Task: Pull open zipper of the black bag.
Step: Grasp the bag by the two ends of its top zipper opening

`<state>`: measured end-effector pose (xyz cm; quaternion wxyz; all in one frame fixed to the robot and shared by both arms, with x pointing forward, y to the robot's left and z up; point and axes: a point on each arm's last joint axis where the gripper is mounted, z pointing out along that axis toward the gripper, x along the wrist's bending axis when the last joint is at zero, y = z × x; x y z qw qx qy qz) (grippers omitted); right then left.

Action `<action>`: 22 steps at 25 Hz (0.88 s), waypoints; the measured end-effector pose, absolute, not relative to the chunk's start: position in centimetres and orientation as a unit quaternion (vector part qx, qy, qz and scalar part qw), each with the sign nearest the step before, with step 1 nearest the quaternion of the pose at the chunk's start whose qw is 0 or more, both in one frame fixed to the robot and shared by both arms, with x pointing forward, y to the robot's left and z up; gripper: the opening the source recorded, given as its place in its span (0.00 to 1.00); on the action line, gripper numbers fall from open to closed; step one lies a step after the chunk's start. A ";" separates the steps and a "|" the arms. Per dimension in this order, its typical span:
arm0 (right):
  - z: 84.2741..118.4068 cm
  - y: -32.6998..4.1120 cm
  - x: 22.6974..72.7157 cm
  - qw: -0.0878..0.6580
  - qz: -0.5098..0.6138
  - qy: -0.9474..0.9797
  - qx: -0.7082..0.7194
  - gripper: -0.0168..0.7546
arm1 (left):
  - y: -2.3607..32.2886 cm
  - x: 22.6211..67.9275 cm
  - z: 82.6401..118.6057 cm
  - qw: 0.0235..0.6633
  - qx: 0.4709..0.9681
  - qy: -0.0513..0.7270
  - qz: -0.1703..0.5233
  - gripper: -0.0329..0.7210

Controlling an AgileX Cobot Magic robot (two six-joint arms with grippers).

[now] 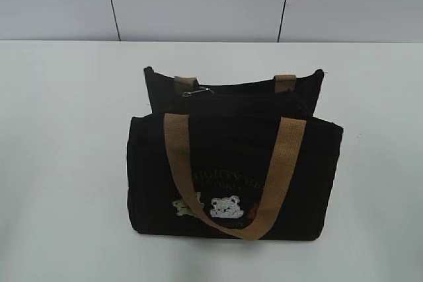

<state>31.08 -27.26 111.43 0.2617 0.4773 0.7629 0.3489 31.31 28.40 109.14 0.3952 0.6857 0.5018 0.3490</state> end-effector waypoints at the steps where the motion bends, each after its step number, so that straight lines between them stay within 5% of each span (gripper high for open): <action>1: 111.7 -27.1 32.0 0.255 0.344 0.773 0.469 0.53 | 28.2 32.2 109.1 0.398 0.694 0.492 0.345 0.64; 14: 114.2 -24.9 42.4 0.196 0.337 0.860 0.330 0.53 | 24.5 43.2 108.1 0.438 0.821 0.297 0.216 0.58; 22: 115.2 -23.1 47.9 0.165 0.390 0.873 0.241 0.53 | 23.6 49.9 107.1 0.450 0.847 0.226 0.168 0.58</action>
